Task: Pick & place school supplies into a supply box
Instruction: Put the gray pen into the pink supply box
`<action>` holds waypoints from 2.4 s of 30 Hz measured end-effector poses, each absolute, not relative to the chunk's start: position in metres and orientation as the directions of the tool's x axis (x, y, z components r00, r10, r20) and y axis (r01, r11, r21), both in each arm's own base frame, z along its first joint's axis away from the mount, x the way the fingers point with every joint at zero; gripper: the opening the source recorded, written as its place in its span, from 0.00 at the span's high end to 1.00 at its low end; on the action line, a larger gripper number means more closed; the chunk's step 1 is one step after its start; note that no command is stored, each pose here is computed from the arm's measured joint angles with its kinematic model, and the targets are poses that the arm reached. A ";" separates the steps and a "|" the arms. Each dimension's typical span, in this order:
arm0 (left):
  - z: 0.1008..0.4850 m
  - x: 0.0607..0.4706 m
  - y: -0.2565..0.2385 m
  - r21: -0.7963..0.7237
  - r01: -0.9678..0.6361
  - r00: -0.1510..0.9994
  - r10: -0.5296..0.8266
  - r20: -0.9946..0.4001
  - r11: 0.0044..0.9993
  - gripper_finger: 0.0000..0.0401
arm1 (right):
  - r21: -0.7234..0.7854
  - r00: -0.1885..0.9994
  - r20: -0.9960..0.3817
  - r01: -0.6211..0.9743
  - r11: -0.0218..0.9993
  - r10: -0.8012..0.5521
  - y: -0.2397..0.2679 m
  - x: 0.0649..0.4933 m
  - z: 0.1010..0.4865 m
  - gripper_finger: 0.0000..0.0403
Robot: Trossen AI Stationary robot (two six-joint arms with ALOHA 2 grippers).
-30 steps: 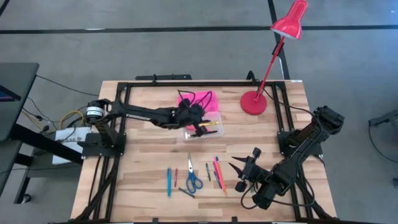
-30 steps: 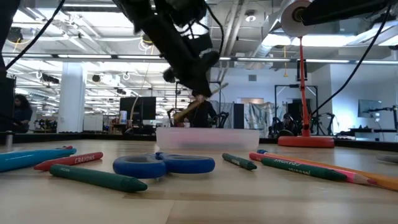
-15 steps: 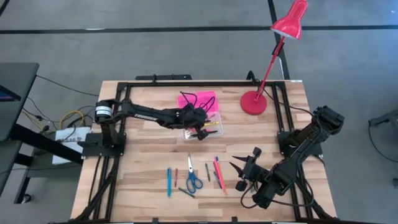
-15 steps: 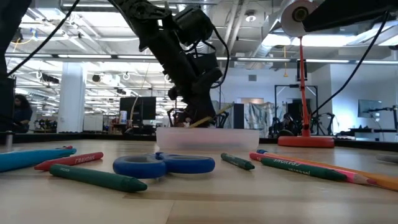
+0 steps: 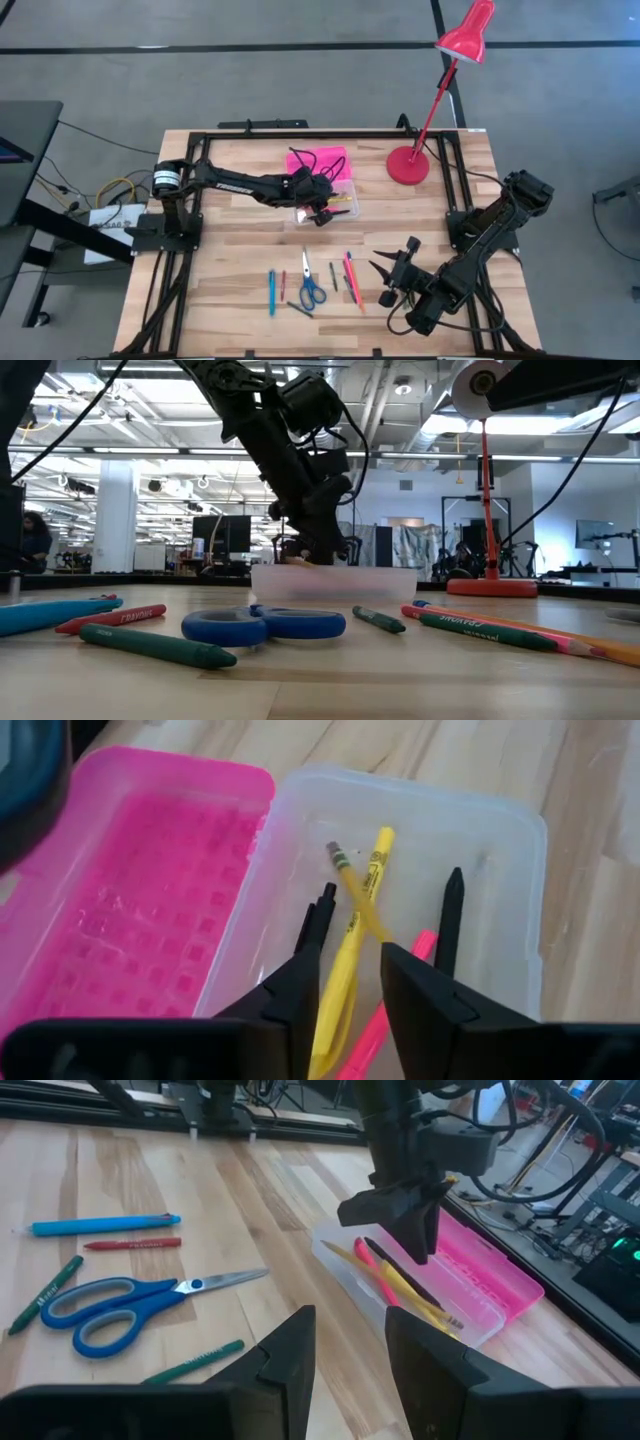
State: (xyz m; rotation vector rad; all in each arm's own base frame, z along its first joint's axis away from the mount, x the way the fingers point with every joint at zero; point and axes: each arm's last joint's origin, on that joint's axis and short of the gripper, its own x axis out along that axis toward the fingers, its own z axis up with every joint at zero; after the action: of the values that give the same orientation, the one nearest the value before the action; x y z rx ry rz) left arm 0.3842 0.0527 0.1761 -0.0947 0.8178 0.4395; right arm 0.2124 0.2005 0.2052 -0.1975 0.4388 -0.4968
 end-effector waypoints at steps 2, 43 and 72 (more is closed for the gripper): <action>0.179 0.384 0.049 0.107 -0.396 0.604 0.346 -0.718 0.912 0.73 | -0.290 0.788 -0.358 0.416 0.862 -0.501 0.200 0.212 0.205 0.71; 0.219 0.248 -0.227 0.487 -0.125 0.809 0.373 -0.455 0.865 0.76 | 0.053 0.738 -0.537 0.514 0.856 -0.409 0.209 0.232 0.169 0.71; 0.183 0.217 -0.226 0.456 -0.122 0.780 0.369 -0.506 0.882 0.76 | 0.053 0.323 -0.897 0.755 0.654 -0.301 0.197 0.207 0.160 0.71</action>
State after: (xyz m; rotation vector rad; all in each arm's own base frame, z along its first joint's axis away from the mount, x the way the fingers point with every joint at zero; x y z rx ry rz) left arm 0.2167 -0.2259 0.1830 0.4181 0.6245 0.2738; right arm 0.2073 0.1974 0.1598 0.5196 1.0214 -0.7346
